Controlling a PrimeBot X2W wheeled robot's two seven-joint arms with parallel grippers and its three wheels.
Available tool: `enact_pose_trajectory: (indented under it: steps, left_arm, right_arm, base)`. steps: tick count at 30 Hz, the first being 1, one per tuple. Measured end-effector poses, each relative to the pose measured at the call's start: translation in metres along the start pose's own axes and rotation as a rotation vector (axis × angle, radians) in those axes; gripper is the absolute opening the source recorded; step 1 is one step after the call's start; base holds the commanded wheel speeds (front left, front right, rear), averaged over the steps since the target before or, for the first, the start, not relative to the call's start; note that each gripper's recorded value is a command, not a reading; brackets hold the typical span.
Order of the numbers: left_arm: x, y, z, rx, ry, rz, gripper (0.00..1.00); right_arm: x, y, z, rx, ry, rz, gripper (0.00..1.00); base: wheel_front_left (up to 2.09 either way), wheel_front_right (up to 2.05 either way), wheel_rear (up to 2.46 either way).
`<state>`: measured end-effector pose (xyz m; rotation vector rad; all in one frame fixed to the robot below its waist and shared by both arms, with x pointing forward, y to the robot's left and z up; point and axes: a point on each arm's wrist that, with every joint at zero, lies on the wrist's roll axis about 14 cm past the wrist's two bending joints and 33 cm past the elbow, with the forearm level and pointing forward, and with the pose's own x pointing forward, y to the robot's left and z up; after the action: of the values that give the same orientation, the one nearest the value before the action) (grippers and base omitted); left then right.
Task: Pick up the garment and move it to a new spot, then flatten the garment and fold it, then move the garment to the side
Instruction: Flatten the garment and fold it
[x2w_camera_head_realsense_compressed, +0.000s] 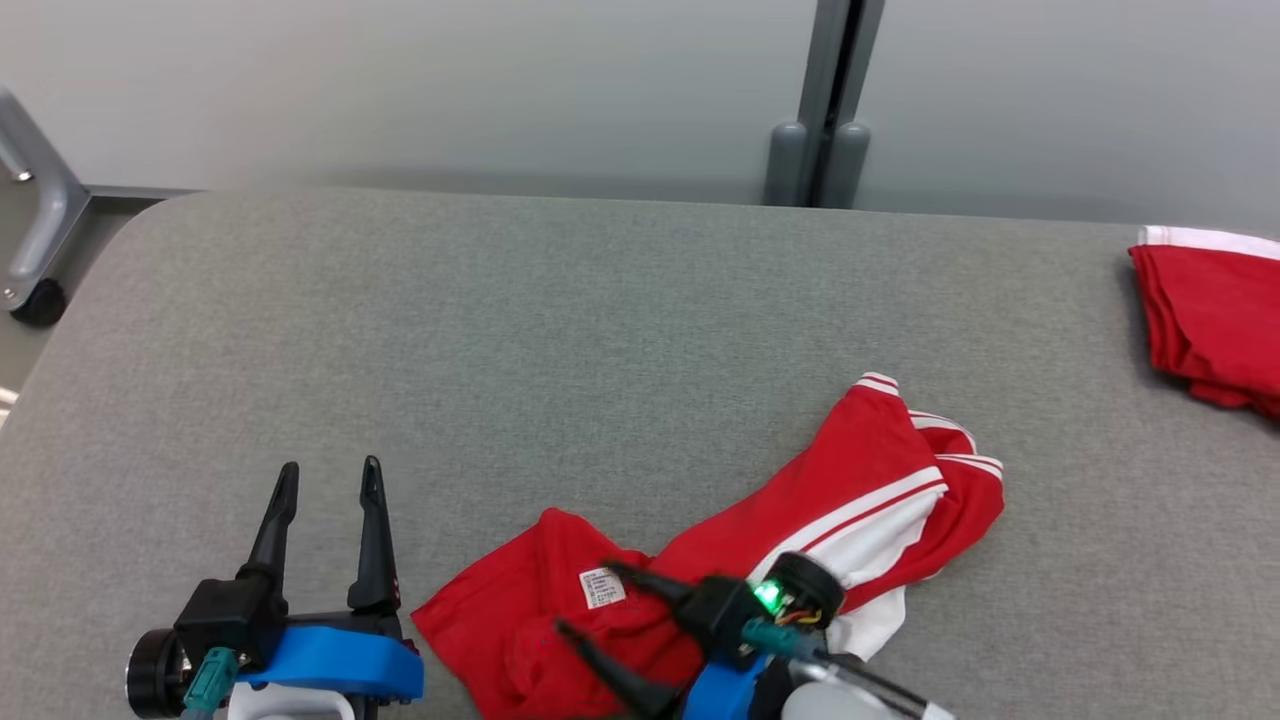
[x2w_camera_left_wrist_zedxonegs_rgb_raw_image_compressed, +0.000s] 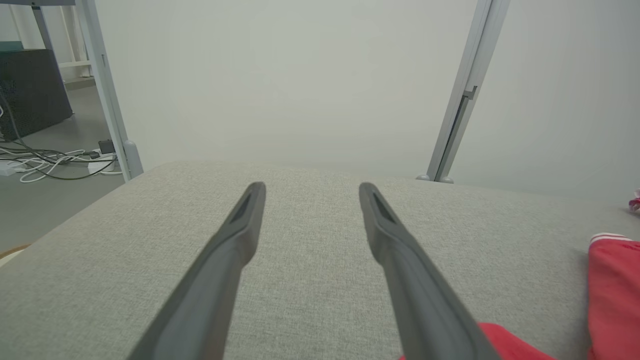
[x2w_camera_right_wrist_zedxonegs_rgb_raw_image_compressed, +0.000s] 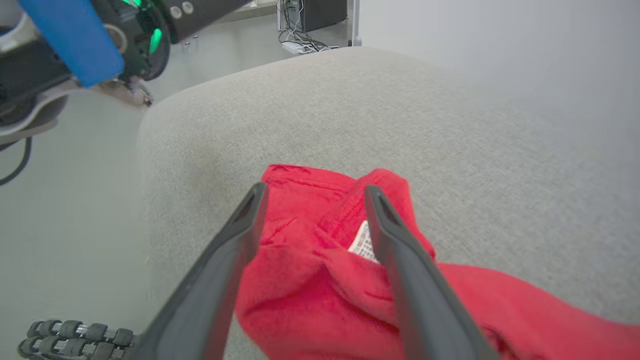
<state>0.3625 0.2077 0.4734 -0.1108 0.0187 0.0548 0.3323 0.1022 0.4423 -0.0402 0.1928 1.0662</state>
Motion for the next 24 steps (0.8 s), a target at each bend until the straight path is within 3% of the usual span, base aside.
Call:
enact_pose_trajectory:
  steps: [6,7,8,12,18,24]
  left_arm:
    - [0.000,-0.007,0.001,0.004,-0.004,-0.021,1.00]
    - [0.001,-0.009,0.002,0.009,-0.008,-0.029,1.00]
    - [0.001,-0.009,0.002,0.009,-0.008,-0.029,1.00]
    - [0.001,-0.010,-0.001,0.014,0.000,-0.036,1.00]
    - [0.002,-0.013,-0.001,0.016,0.001,-0.048,1.00]
    - [0.002,-0.014,-0.002,0.020,0.003,-0.055,1.00]
  right_arm:
    - [-0.027,-0.065,0.026,0.016,-0.106,-0.242,1.00]
    - [-0.049,-0.090,0.026,0.027,-0.127,-0.344,1.00]
    - [-0.049,-0.090,0.026,0.027,-0.127,-0.344,1.00]
    - [-0.095,-0.129,0.018,0.040,-0.144,-0.531,1.00]
    - [-0.149,-0.147,-0.007,0.077,-0.120,-0.712,1.00]
    - [-0.169,-0.140,-0.027,0.109,-0.082,-0.771,1.00]
  base:
    - [0.00,0.00,0.00]
    - [0.00,0.00,0.00]
    - [0.00,0.00,0.00]
    - [0.00,0.00,0.00]
    - [0.00,0.00,0.00]
    - [0.00,0.00,0.00]
